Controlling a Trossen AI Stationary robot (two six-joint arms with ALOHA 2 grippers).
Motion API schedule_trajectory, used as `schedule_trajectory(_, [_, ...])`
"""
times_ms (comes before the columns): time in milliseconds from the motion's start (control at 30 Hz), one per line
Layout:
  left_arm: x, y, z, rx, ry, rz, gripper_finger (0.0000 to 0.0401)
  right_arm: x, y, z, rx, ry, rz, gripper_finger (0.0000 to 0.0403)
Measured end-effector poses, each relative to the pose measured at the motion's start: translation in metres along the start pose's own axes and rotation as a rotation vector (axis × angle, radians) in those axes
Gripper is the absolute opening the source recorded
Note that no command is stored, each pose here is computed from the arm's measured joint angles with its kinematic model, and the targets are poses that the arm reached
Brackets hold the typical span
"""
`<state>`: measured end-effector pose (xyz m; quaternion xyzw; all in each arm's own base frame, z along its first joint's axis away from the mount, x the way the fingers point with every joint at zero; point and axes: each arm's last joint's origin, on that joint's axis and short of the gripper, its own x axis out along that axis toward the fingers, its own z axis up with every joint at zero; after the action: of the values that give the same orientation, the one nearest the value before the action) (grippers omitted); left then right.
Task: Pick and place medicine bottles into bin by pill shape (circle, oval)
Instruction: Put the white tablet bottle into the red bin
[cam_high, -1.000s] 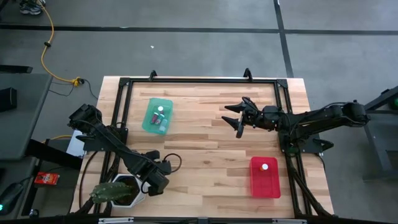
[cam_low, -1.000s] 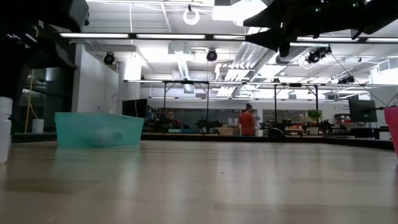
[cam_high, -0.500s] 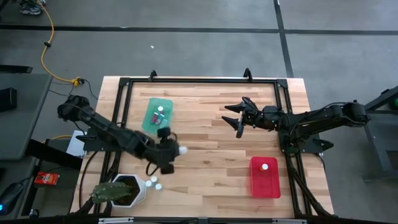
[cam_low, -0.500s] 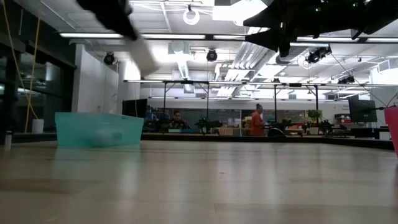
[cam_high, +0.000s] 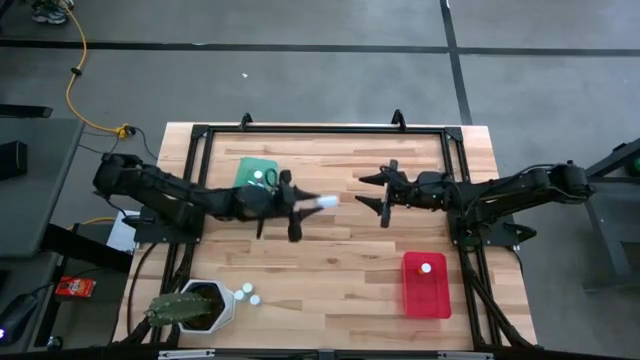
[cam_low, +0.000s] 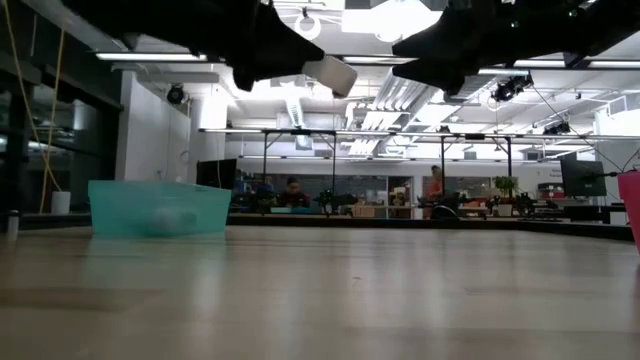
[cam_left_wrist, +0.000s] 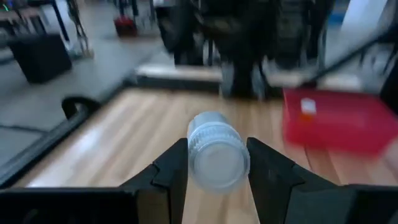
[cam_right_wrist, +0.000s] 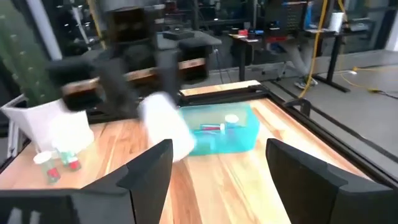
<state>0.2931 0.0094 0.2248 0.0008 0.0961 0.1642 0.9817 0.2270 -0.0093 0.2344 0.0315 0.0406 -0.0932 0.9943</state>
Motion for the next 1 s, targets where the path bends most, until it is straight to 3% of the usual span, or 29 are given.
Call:
schedule_trajectory(167, [-0.004, 0.025, -0.009, -0.134, -0.156, -0.066, 0.0119, 0.000, 0.001, 0.000, -0.072, -0.003, 0.033, 0.0252])
schedule_trajectory(267, [-0.005, 0.031, -0.013, -0.186, -0.173, -0.135, 0.0119, 0.000, 0.001, 0.000, -0.078, -0.004, 0.041, 0.0252])
schedule_trajectory(633, [-0.007, 0.025, -0.012, -0.156, -0.186, -0.185, 0.0119, 0.023, 0.006, -0.013, -0.163, -0.037, 0.110, 0.0252])
schedule_trajectory(1000, [-0.007, 0.025, -0.012, -0.145, -0.187, -0.179, 0.0119, 0.062, 0.016, -0.006, -0.174, -0.014, 0.190, 0.0252])
